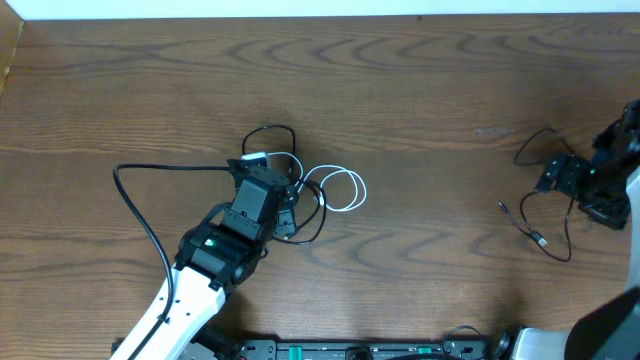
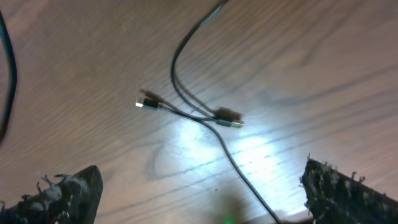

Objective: Untangle cables

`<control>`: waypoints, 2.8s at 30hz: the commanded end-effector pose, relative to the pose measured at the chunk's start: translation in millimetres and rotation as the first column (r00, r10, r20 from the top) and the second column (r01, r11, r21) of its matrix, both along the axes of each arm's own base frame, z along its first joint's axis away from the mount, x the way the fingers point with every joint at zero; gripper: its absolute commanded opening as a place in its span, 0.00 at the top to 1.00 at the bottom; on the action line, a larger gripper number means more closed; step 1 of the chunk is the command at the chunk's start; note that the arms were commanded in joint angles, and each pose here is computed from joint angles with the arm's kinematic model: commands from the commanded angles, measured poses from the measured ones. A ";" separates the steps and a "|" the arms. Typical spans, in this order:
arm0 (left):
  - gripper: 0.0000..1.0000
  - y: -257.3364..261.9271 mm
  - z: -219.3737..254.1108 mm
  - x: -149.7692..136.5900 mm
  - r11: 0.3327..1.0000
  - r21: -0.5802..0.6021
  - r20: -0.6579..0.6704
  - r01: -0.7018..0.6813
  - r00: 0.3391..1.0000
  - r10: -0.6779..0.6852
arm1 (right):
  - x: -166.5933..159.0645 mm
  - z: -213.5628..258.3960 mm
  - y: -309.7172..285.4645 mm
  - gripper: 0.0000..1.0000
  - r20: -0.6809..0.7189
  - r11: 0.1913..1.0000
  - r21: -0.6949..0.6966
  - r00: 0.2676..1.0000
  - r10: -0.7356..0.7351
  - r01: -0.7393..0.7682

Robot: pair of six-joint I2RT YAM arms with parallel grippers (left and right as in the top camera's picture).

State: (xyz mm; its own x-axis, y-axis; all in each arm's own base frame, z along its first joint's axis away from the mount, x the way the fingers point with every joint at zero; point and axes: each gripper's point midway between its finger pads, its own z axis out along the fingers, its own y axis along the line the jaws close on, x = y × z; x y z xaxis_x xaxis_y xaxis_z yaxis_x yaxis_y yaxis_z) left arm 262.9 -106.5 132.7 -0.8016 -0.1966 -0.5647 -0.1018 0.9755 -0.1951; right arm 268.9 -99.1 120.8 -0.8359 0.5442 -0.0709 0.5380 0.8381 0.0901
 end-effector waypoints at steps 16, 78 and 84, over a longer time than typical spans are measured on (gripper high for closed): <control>0.62 5.1 0.6 0.2 1.000 0.030 -0.002 -0.002 1.000 0.002 | 42.1 31.8 -5.4 0.01 0.292 0.895 0.440 0.931 -0.220 0.074; 0.48 -20.6 -101.6 0.9 0.997 0.047 -0.300 0.059 0.953 -0.042 | 40.7 -115.5 154.7 0.20 -0.035 0.859 -0.012 0.859 0.511 -0.512; 0.48 -19.9 -102.1 -0.6 0.997 0.050 -0.306 0.059 0.951 -0.041 | 45.3 -122.5 102.1 0.24 -0.048 0.929 -0.007 0.928 0.370 -0.371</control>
